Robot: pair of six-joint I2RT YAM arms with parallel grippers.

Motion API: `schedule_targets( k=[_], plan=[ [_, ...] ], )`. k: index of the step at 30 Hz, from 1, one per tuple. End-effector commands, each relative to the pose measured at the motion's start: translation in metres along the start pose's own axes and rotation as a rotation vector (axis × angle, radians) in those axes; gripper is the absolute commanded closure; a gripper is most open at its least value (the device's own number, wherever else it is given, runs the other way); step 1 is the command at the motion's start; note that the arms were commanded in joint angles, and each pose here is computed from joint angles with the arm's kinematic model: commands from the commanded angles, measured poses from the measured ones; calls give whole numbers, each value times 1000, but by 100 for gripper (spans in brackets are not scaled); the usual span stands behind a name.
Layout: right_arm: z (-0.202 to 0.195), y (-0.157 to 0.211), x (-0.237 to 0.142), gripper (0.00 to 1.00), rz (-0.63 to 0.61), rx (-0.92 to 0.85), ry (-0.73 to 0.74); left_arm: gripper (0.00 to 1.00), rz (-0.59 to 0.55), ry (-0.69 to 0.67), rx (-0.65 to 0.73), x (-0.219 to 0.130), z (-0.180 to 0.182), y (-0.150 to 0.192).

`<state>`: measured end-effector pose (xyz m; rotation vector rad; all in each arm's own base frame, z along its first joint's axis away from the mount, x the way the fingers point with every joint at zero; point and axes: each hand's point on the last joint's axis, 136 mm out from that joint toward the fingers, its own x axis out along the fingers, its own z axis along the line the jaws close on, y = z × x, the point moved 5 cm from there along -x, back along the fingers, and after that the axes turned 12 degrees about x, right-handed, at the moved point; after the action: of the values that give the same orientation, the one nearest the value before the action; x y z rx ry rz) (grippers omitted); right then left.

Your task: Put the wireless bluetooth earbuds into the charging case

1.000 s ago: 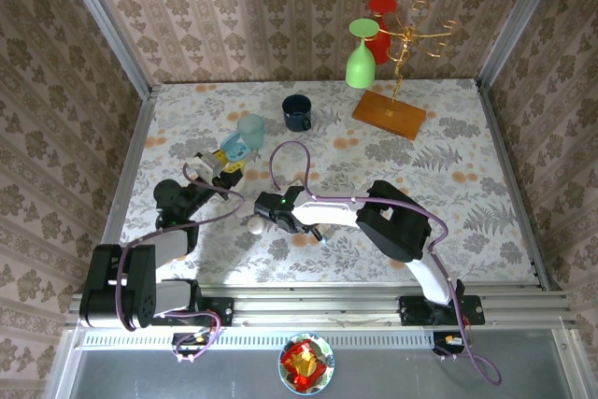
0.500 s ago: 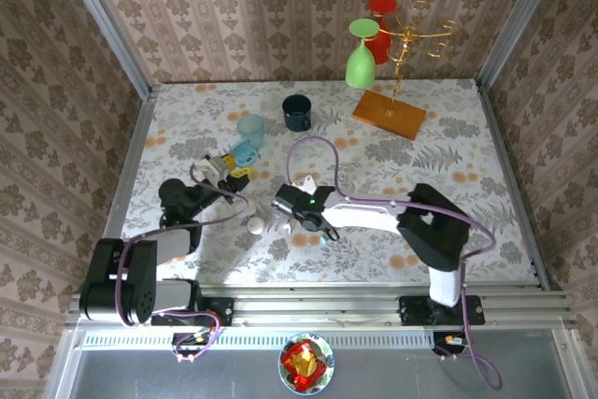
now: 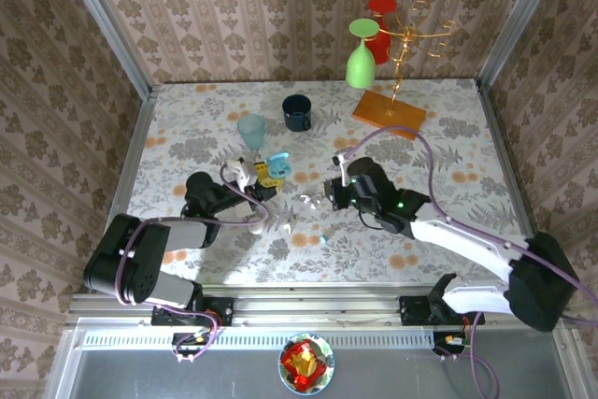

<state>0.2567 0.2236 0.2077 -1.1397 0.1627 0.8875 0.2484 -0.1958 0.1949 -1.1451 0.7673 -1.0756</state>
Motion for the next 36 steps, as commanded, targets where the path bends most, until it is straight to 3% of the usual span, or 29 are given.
schedule_targets(
  k=[1, 7, 14, 36],
  plan=[
    [25, -13, -24, 85, -33, -40, -248, 76, -70, 84, 61, 12, -5, -18],
    [42, -23, -47, 86, -10, -100, -384, 76, -102, 220, 21, 27, -19, -24],
    [58, -30, -46, 85, 17, -137, -463, 76, -125, 379, -31, 36, -40, -28],
    [49, -27, -23, 85, 49, -168, -385, 76, -145, 399, -10, 37, -42, -37]
  ],
)
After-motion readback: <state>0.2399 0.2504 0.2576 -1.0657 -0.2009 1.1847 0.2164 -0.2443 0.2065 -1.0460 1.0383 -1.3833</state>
